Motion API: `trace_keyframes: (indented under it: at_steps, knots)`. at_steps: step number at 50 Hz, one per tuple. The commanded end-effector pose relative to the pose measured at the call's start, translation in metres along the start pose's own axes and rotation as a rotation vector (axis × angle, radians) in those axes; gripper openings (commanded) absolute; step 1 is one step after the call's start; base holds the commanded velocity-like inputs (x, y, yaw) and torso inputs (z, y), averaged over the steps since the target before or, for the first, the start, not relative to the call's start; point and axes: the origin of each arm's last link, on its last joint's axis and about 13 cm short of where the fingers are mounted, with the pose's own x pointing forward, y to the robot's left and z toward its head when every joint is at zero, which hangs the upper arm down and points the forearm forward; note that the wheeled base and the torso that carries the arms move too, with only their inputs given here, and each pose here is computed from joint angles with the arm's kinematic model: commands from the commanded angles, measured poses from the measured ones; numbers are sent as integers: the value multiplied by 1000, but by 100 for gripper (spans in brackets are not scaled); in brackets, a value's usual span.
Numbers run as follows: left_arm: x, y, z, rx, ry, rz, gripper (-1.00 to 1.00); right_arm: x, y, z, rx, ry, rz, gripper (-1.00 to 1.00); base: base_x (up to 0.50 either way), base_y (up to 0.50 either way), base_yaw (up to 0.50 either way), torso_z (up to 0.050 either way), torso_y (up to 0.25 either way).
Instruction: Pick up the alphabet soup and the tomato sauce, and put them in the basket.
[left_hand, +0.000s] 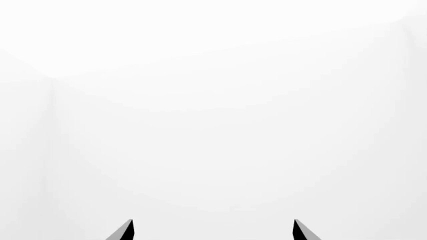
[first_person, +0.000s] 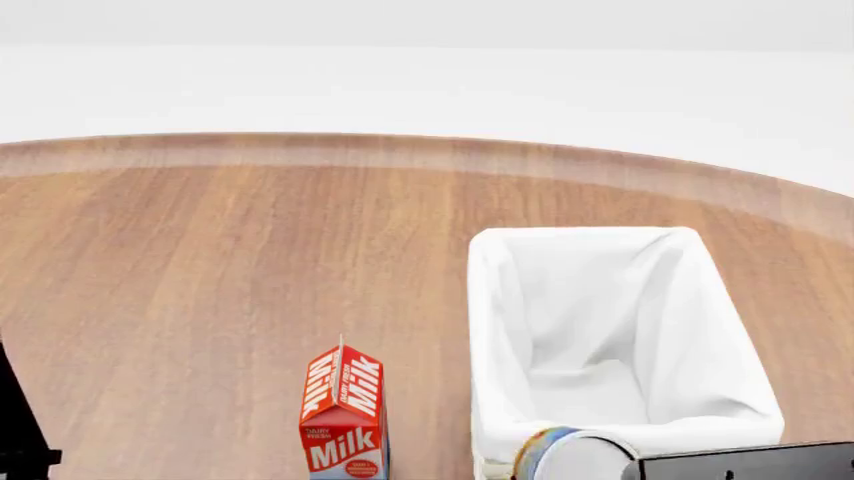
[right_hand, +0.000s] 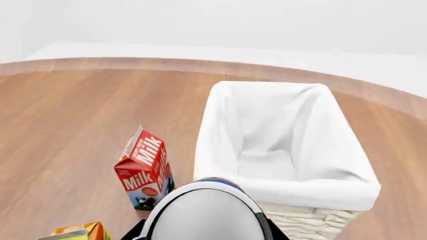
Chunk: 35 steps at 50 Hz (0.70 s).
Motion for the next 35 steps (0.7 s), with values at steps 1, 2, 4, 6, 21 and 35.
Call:
trace_keyframes:
  at_steps: [1,2,4,6,21,35]
  knots:
    - [0,0,-1,-1,0,-2,100,5,-8,27,-10,-119,-14,-100,0,0,0,0,0]
    - [0,0,-2,0,1,-1,100,5,-8,27,-17,-121,-8,-100,0,0,0,0,0]
    - [0,0,-2,-1,2,-3,100,11,-9,24,-12,-130,-13,-100,0,0,0,0,5]
    - [0,-1,-2,-1,3,-4,100,13,-10,26,-10,-137,-21,-100,0,0,0,0,0]
    - [0,0,-1,-1,2,-3,100,33,-15,40,-2,-192,-14,-100,0,0,0,0,0]
    - [1,1,0,3,0,-2,100,61,-21,52,8,-202,-28,-100,0,0,0,0,1]
